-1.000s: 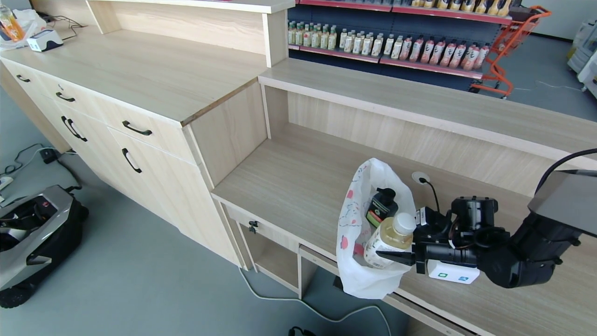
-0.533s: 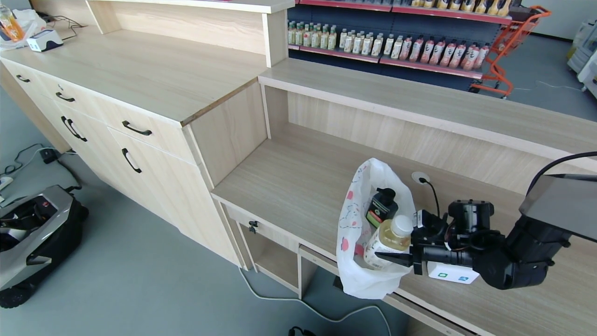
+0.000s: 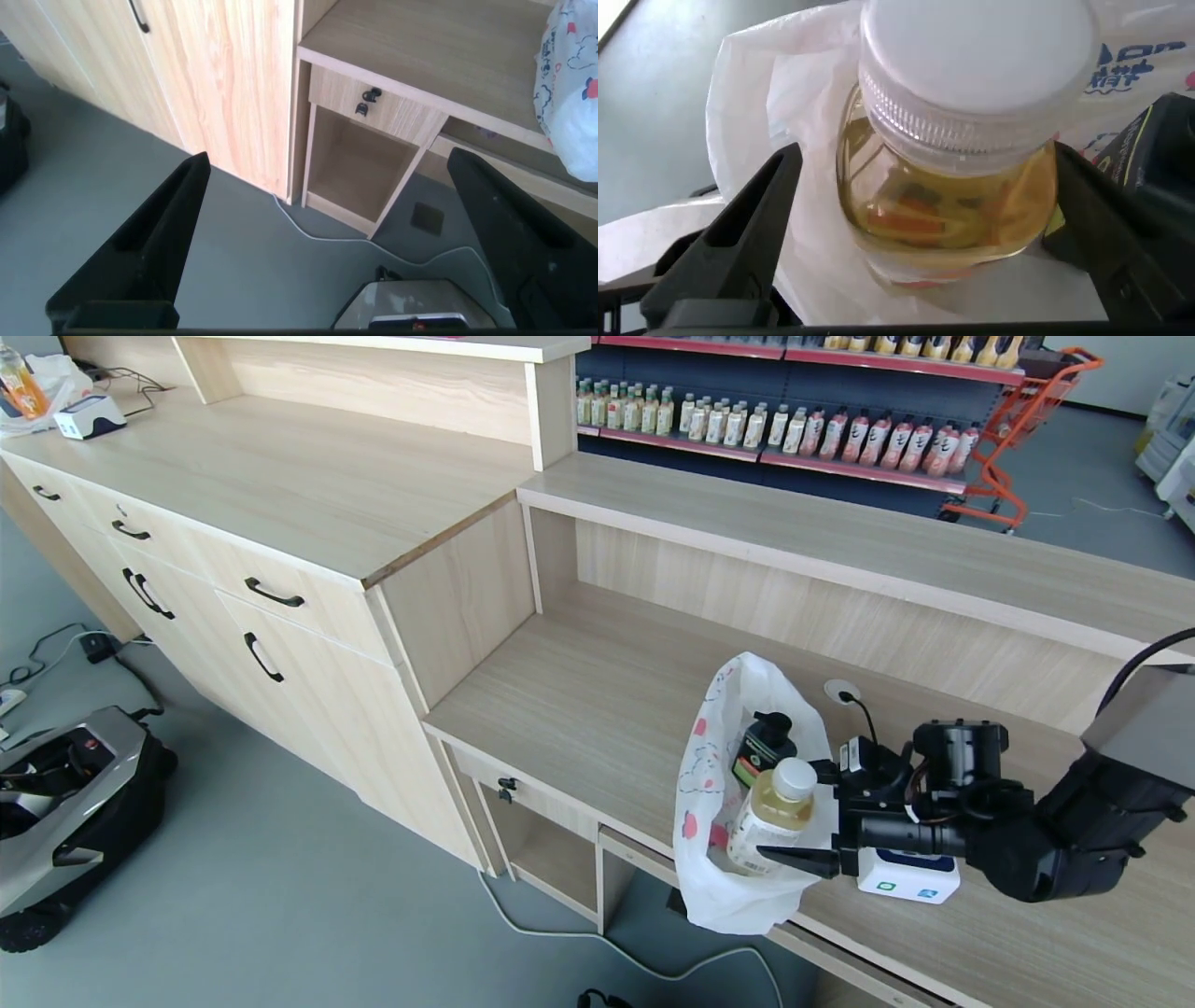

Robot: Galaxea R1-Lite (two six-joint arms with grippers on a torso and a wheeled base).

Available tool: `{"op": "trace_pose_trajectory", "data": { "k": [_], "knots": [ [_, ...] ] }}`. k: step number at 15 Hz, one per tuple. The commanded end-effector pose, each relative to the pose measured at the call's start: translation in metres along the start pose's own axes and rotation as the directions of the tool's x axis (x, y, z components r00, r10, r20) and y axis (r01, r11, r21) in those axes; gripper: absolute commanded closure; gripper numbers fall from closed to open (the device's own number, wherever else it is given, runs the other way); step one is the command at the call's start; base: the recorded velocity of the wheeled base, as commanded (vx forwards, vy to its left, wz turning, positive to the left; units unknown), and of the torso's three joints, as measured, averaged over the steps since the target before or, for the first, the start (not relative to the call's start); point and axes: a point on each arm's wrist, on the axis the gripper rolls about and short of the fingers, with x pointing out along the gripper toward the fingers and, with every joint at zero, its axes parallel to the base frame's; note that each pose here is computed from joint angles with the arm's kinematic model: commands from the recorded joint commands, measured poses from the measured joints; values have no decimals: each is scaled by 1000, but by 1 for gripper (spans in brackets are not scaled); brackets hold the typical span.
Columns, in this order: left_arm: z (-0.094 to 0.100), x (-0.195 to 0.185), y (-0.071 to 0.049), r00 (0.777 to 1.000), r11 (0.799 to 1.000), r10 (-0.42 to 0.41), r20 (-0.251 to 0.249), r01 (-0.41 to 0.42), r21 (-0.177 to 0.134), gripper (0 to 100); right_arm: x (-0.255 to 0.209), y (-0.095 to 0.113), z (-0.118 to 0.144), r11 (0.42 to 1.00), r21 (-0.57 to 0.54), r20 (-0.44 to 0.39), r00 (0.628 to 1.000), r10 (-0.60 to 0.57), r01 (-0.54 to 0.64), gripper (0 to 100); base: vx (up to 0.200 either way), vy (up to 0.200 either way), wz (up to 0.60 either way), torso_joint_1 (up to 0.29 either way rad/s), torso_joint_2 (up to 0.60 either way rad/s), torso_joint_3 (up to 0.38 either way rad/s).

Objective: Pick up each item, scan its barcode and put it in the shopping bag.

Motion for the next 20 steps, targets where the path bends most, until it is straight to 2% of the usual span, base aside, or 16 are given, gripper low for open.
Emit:
{"op": "trace_pose_trajectory", "data": {
  "k": [1, 3, 6, 8, 10, 11, 12, 13, 14, 15, 17, 18, 19, 20],
  "knots": [
    [0, 0, 0, 1000, 1000, 0, 0, 0, 0, 0, -41, 2, 62, 998, -37, 22, 998, -59, 60, 0, 0, 0, 0, 0, 0, 0],
    [0, 0, 0, 1000, 1000, 0, 1, 0, 0, 0, -77, 18, 84, 992, -26, 10, 992, -122, 122, 0, 0, 0, 0, 0, 0, 0],
    [0, 0, 0, 1000, 1000, 0, 1, 0, 0, 0, -132, 54, 94, 966, -19, -43, 965, -259, 259, 0, 0, 0, 0, 0, 0, 0],
    [0, 0, 0, 1000, 1000, 0, 0, 0, 0, 0, -149, 65, 109, 940, -104, -56, 942, -332, 325, 0, 0, 0, 0, 0, 0, 0],
    [0, 0, 0, 1000, 1000, 0, 0, 0, 0, 0, -169, 68, 121, 895, -164, -65, 901, -429, 415, 0, 0, 0, 0, 0, 0, 0],
    [0, 0, 0, 1000, 1000, 0, 0, 0, 0, 0, -175, 69, 126, 843, -190, -114, 842, -527, 503, 0, 0, 0, -600, 2, 7, 7],
    [0, 0, 0, 1000, 1000, 0, 0, 0, 0, 0, -180, 69, 135, 764, -209, -169, 746, -644, 611, 0, 0, 0, -600, -7, 2, 12],
    [0, 0, 0, 1000, 1000, 0, 0, 0, 0, 0, -184, 65, 146, 693, -215, -178, 670, -721, 688, 0, 0, 0, -600, -149, 246, 134],
    [0, 0, 0, 1000, 1000, 0, 1, 0, 0, 0, -188, 62, 157, 634, -191, -173, 610, -774, 750, 0, 0, 0, -600, -178, 320, 159],
    [0, 0, 0, 1000, 1000, 0, 1, 0, 0, 0, -188, 62, 157, 634, -191, -173, 610, -774, 750, 0, 0, 0, -600, -139, 300, 129],
    [0, 0, 0, 1000, 1000, 0, 1, 0, 0, 0, -198, 69, 175, 486, -122, -166, 465, -869, 865, 0, 0, 0, -600, -29, 63, 32],
    [0, 0, 0, 1000, 1000, 0, 0, 0, 0, 0, -200, 71, 178, 428, -99, -177, 408, -896, 898, 0, 0, 0, -600, -7, 27, 22],
    [0, 0, 0, 1000, 1000, 0, 1, 0, 0, 0, -201, 71, 178, 393, -90, -188, 372, -909, 915, 0, 0, 0, -600, -12, 12, 7],
    [0, 0, 0, 1000, 1000, 0, 1, 0, 0, 0, -201, 77, 172, 320, -67, -229, 297, -927, 945, 0, 0, 0, 0, 0, 0, 0]
  ]
}}
